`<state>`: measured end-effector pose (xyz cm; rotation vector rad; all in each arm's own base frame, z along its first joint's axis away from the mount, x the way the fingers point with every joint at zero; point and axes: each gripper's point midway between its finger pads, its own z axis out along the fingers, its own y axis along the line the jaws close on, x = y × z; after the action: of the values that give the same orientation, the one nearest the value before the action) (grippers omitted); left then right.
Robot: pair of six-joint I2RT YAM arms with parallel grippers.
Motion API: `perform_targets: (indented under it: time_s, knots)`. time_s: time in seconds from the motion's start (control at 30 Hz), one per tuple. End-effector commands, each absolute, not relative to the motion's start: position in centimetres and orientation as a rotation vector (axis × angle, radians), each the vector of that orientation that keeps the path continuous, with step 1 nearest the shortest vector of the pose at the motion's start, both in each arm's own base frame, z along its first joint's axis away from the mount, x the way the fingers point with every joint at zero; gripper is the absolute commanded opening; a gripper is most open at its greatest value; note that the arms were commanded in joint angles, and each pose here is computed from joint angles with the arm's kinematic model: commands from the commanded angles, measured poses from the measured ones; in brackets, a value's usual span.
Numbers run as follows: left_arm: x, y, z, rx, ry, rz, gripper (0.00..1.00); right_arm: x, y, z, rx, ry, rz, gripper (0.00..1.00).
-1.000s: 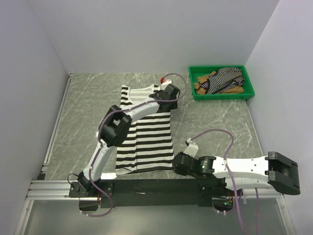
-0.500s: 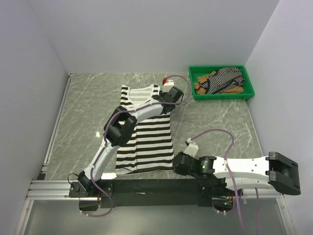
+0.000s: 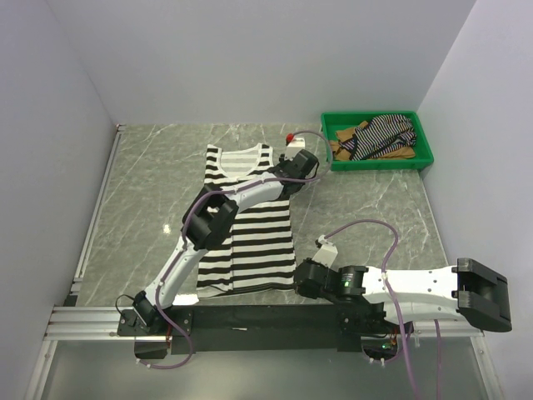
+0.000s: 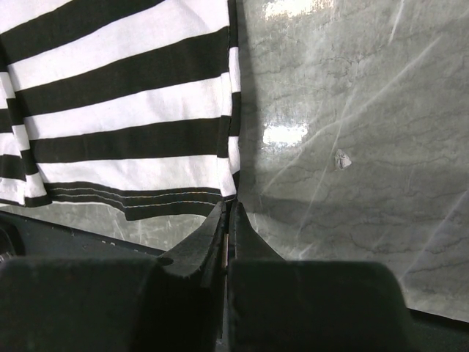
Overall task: Fold and stack the tank tops
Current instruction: Fold the tank top
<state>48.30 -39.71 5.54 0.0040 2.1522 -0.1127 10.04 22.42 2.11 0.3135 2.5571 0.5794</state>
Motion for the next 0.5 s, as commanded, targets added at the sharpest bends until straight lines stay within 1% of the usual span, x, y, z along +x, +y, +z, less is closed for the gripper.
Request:
perform_targets:
  time_s: [0.0, 0.27, 0.33, 0.43, 0.47]
  knots:
    - [48.9, -40.3, 5.3, 0.011, 2.136, -0.113, 0.37, 10.7, 22.6, 2.6, 0.326, 2.512, 0.585, 0.00]
    - [48.6, -40.3, 4.0, 0.023, 2.155, -0.114, 0.36, 10.5, 22.6, 2.4, 0.333, 2.519, 0.594, 0.00]
    - [48.6, -40.4, 3.9, 0.024, 2.156, -0.122, 0.32, 10.5, 22.5, 2.3, 0.333, 2.520, 0.587, 0.00]
    - [48.6, -40.5, 4.6, 0.013, 2.148, -0.135, 0.21, 10.6, 22.2, 2.4, 0.338, 2.514, 0.578, 0.00]
    - [48.6, -40.5, 4.7, 0.011, 2.145, -0.136, 0.15, 10.6, 22.2, 2.5, 0.343, 2.510, 0.581, 0.00]
